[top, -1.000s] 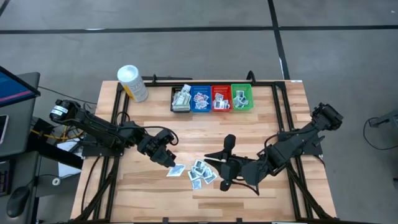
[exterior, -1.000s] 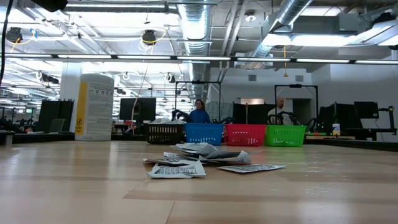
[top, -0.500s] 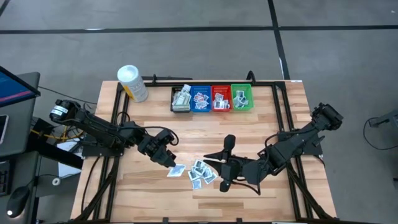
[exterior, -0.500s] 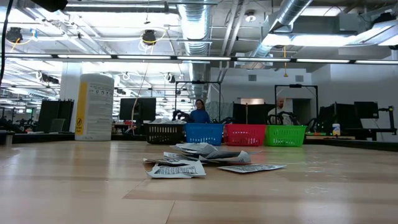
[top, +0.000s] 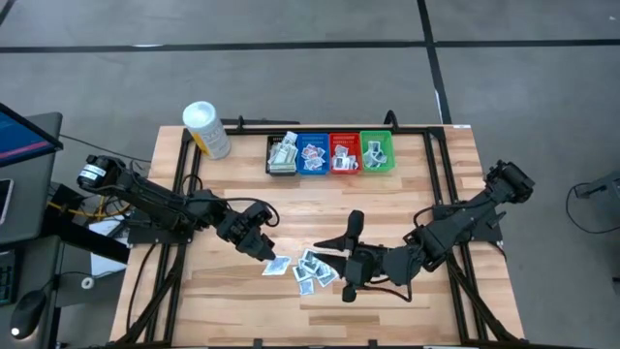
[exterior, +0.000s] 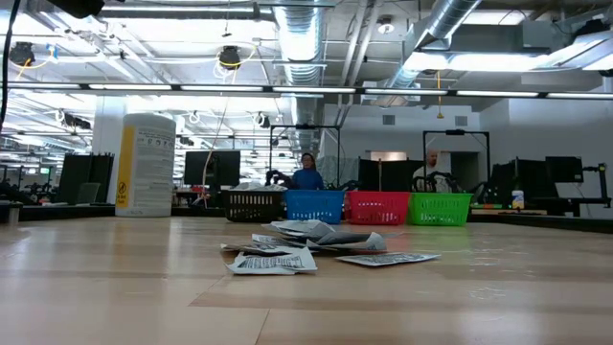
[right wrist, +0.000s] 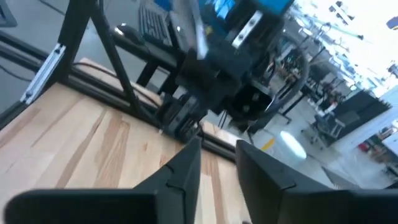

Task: Pick & Place First Aid Supplies
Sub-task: Put the blue alcohol pad in the green bin

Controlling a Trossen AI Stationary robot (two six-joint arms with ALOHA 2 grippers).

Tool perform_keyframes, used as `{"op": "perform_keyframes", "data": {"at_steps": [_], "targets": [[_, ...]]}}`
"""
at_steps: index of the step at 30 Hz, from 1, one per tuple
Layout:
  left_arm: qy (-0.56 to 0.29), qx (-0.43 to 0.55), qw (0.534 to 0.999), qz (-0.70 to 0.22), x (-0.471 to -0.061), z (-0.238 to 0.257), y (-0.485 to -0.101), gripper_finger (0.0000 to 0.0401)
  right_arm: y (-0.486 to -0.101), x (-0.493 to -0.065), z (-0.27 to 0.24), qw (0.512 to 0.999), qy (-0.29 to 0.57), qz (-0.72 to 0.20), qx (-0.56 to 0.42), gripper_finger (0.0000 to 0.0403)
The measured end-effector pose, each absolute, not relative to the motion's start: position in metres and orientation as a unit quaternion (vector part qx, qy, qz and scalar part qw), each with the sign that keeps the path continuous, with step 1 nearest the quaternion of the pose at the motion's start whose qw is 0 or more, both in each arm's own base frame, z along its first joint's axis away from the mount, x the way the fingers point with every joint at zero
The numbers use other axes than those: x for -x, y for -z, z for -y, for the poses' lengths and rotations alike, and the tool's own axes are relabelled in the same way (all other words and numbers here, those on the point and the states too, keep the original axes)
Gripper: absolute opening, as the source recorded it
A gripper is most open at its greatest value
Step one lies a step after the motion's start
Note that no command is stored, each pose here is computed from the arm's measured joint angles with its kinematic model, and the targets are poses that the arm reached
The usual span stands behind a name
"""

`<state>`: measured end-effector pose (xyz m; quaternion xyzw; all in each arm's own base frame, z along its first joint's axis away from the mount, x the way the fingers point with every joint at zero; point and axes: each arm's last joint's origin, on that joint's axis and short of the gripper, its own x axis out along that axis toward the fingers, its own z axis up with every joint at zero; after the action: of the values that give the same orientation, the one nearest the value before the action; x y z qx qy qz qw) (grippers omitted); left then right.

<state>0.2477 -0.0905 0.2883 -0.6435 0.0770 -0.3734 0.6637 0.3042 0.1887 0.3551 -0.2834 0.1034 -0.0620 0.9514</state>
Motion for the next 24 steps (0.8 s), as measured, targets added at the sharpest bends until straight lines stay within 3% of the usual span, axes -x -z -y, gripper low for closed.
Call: {"op": "perform_keyframes", "data": {"at_steps": [10, 24], "targets": [[0.351, 0.654, 0.666, -0.075, -0.249, 0.090, -0.286, 0.0008, -0.359, -0.312, -0.182, 0.947, 0.015, -0.078, 0.311, 0.0167], [0.337, 0.657, 0.669, -0.090, -0.251, 0.090, -0.282, 0.0007, -0.365, -0.315, -0.179, 0.937, 0.004, -0.051, 0.345, 0.0177]]}}
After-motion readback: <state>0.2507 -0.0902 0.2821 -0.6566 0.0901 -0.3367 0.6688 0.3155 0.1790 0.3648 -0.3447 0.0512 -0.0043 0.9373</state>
